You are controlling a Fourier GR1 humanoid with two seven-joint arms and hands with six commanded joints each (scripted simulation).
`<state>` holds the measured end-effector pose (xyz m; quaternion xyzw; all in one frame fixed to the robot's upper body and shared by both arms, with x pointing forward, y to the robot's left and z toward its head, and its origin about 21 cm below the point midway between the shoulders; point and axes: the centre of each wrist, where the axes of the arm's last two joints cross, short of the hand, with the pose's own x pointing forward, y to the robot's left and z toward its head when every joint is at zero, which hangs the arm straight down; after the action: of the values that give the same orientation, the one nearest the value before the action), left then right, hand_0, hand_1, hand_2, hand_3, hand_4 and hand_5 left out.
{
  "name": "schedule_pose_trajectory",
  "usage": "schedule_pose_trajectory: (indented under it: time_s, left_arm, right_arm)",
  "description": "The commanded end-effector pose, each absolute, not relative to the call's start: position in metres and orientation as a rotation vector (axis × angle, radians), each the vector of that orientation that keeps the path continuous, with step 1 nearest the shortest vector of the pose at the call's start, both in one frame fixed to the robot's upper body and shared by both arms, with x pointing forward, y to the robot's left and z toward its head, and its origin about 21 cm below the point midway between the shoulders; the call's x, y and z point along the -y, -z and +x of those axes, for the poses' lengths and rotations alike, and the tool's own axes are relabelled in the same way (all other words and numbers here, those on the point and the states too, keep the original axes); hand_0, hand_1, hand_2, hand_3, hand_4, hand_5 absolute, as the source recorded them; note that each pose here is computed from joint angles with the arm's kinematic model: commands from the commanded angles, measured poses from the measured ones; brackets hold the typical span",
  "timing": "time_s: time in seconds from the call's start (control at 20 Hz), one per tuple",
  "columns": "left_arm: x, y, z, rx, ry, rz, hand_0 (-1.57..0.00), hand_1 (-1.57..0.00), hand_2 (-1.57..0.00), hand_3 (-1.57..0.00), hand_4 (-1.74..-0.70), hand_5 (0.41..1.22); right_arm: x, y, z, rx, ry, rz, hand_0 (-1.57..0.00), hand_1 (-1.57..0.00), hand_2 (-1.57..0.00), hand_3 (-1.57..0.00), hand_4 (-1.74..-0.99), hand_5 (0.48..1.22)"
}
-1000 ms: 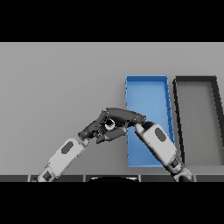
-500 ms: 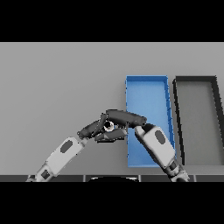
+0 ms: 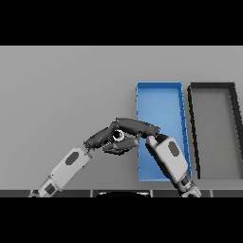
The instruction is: Pick up the blue pipe and place it into the blue bin.
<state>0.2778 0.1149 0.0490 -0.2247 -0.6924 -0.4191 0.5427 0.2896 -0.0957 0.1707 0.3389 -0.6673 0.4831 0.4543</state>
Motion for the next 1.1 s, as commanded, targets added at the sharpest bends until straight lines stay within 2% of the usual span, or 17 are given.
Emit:
schedule_pose_trajectory:
  time_s: [0.0, 0.1, 0.2, 0.35, 0.55, 0.7, 0.9, 1.05]
  left_arm:
    - [-0.115, -0.049, 0.281, 1.640, 0.989, -0.538, -0.05, -0.04, -0.04, -0.02, -0.83, 0.659]
    - [-0.118, -0.047, 0.279, 1.595, 0.947, -0.527, -0.03, -0.03, -0.03, -0.01, -0.85, 0.623]
    - [-0.118, -0.047, 0.273, 1.560, 0.927, -0.509, -0.02, -0.02, -0.02, -0.01, -0.87, 0.612]
    - [-0.120, -0.045, 0.274, 1.547, 0.937, -0.482, -0.01, -0.01, -0.01, 0.00, -0.88, 0.572]
    - [-0.121, -0.043, 0.274, 1.538, 0.944, -0.494, 0.00, 0.00, 0.00, 0.00, -0.87, 0.529]
    - [-0.122, -0.042, 0.268, 1.523, 0.941, -0.492, 0.00, 0.00, 0.00, 0.00, -0.87, 0.509]
    - [-0.118, -0.046, 0.266, 1.535, 0.949, -0.504, 0.00, 0.00, 0.00, 0.00, -0.87, 0.486]
    - [-0.122, -0.049, 0.268, 1.535, 0.958, -0.496, 0.00, 0.00, 0.00, 0.00, -0.86, 0.483]
  right_arm:
    - [0.096, -0.171, 0.289, 1.657, -1.188, 0.830, -1.57, -1.57, -1.57, -1.57, -1.485, 1.219]
    - [0.091, -0.173, 0.288, 1.666, -1.187, 0.833, -1.57, -1.57, -1.57, -1.57, -1.488, 1.220]
    - [0.096, -0.171, 0.288, 1.668, -1.160, 0.847, -1.57, -1.57, -1.57, -1.57, -1.491, 1.220]
    - [0.097, -0.175, 0.292, 1.586, -1.049, 0.982, -1.57, -1.57, -1.57, -1.57, -1.492, 1.221]
    - [0.098, -0.204, 0.299, 1.524, -0.940, 1.100, -1.57, -1.57, -1.57, -1.57, -1.494, 1.221]
    - [0.100, -0.233, 0.306, 1.554, -0.917, 1.082, -1.57, -1.57, -1.57, -1.57, -1.492, 1.221]
    - [0.104, -0.286, 0.319, 1.715, -0.966, 1.069, -1.57, -1.57, -1.57, -1.57, -1.495, 1.221]
    - [0.117, -0.311, 0.340, 1.808, -0.837, 0.974, -1.57, -1.57, -1.57, -1.57, -1.496, 1.221]
